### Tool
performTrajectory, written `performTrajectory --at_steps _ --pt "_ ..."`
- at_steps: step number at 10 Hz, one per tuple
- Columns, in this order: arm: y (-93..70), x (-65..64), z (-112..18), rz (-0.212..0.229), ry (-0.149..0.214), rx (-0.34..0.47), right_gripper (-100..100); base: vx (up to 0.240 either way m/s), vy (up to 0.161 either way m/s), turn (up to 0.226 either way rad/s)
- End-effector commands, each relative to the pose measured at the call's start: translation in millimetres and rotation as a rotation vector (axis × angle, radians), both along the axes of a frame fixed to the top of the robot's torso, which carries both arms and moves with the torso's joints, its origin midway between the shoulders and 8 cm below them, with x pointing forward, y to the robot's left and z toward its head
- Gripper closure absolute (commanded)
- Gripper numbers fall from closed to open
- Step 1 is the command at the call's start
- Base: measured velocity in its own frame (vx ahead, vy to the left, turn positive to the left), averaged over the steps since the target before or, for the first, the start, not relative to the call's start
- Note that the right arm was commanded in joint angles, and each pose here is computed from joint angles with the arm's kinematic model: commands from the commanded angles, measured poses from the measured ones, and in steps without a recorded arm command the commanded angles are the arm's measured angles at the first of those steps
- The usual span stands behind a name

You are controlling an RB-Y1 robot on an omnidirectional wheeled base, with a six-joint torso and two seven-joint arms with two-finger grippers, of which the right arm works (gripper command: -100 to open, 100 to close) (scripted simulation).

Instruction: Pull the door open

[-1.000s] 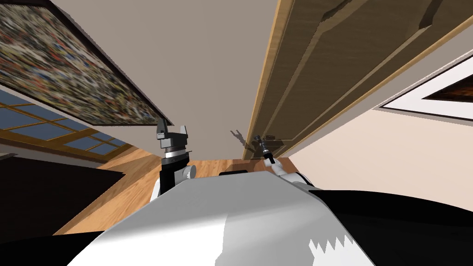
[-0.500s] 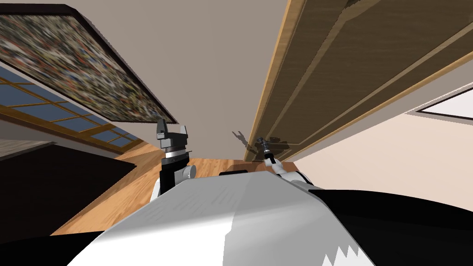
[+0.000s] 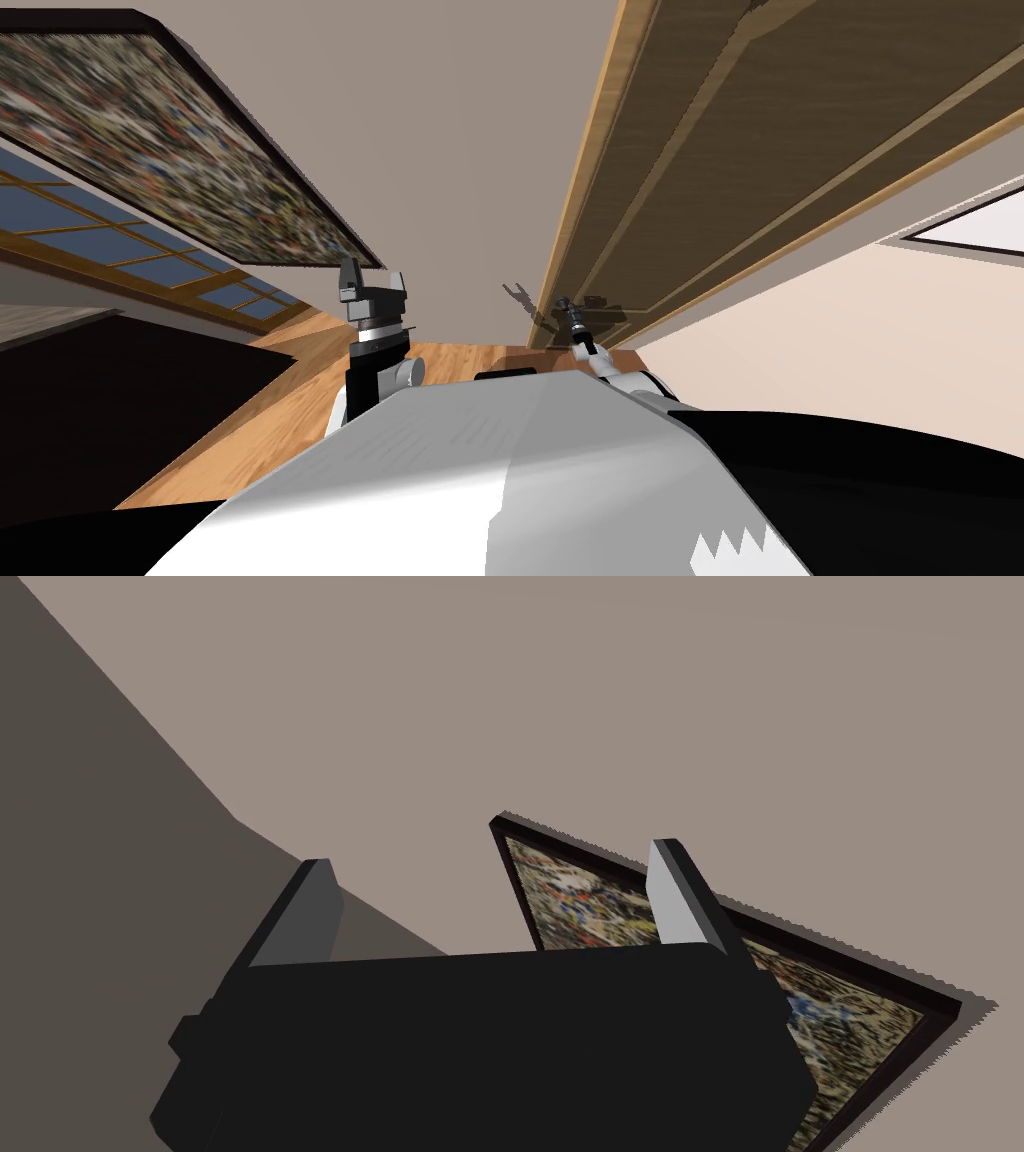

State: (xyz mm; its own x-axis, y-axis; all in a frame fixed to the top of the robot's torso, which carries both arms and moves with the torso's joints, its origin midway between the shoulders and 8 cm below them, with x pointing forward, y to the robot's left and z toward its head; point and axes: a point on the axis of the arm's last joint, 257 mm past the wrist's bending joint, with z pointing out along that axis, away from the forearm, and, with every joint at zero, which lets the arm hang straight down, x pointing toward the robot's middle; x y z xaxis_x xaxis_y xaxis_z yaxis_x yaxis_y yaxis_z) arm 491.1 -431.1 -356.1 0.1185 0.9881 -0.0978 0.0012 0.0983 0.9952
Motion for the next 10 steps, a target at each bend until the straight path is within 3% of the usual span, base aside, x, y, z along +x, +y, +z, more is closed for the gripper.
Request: performTrajectory --at_steps 1,9,10 --pt "-0.7 -2.4 0.6 0.015 0.0 -0.002 100 -0.111 -0.026 0.11" --pt "-3.2 -19.7 1.6 0.111 0.01 -0.007 100 -0.204 -0.071 0.125" --pt "-2.6 -19.4 -1.1 0.102 0.015 -0.004 100 -0.091 -0.025 0.022"
